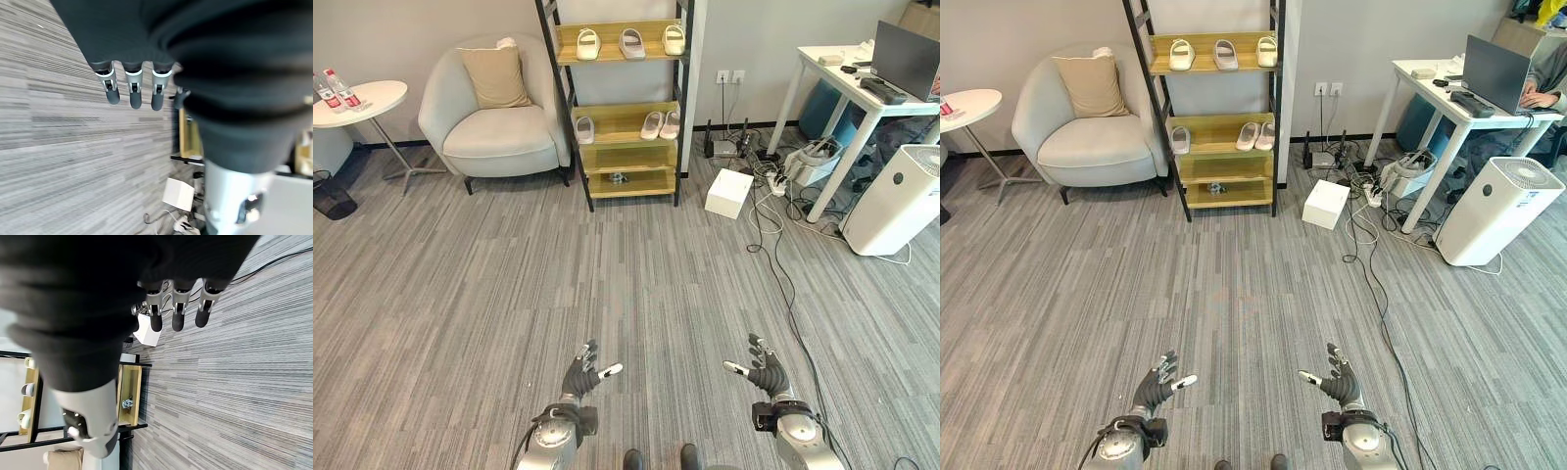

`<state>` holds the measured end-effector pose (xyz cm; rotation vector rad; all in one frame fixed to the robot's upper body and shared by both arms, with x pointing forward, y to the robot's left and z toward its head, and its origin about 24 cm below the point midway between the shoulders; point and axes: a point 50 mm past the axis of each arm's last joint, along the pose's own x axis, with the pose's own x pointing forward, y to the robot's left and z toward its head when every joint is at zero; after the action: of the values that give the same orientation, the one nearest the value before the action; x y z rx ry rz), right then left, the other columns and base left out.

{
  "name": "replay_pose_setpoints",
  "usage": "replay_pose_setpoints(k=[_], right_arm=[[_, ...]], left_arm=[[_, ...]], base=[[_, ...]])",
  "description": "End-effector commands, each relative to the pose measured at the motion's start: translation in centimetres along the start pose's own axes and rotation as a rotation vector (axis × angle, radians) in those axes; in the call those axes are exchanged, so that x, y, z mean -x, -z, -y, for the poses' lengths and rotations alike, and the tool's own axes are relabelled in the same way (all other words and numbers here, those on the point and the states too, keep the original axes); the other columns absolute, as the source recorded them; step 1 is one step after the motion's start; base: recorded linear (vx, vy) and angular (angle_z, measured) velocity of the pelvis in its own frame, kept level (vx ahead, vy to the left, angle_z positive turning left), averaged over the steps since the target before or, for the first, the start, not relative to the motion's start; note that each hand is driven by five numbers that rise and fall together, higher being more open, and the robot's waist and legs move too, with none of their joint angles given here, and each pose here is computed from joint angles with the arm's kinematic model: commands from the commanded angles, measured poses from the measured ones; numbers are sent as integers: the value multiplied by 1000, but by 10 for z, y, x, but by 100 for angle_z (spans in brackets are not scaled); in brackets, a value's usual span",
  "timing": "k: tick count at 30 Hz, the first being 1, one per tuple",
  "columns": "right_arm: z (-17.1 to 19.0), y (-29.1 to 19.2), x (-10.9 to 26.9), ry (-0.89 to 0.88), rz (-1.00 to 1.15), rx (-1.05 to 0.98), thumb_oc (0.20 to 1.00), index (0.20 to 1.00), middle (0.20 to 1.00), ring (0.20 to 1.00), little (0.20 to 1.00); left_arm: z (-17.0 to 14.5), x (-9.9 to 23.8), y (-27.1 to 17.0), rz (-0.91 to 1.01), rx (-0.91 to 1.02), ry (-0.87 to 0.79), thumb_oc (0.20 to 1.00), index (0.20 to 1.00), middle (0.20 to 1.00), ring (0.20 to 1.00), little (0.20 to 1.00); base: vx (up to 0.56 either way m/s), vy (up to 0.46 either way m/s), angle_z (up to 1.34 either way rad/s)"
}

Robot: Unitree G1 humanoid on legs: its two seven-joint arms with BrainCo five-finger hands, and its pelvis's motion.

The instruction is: Arrange the slippers neatly on the shoe rack.

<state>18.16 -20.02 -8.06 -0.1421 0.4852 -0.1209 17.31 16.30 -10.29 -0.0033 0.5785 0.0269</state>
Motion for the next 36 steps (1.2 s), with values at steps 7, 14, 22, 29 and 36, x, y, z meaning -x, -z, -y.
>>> replay_pose_setpoints(k=[7, 14, 22, 29, 36], right_arm=[[-9, -24, -14, -37, 87, -20, 1000, 1000, 1000, 1000, 1000], [-12, -20, -13, -83, 65, 9, 1000, 1000, 1000, 1000, 1000], [-15, -26, -13, -117, 93, -8, 1000, 1000, 1000, 1000, 1000], [-6, -43, -15, -96, 166, -21, 1000, 1000, 1000, 1000, 1000], [2, -61, -23, -52, 221, -16, 1000, 1000, 1000, 1000, 1000]], left_arm=[[-1, -16, -41, 154, 32, 3, 1000, 1000, 1000, 1000, 1000], [-1, -14, -37, 138, 42, 20, 1000, 1000, 1000, 1000, 1000], [-2, -14, -39, 149, 11, 22, 1000, 1000, 1000, 1000, 1000], [-13, -13, -56, 223, -92, -3, 1000, 1000, 1000, 1000, 1000], [-32, -16, -84, 327, -68, -75, 1000, 1000, 1000, 1000, 1000]], base=[[0, -5, 1], [-1, -4, 0], [4, 9, 0], [102, 158, 0], [203, 18, -24]])
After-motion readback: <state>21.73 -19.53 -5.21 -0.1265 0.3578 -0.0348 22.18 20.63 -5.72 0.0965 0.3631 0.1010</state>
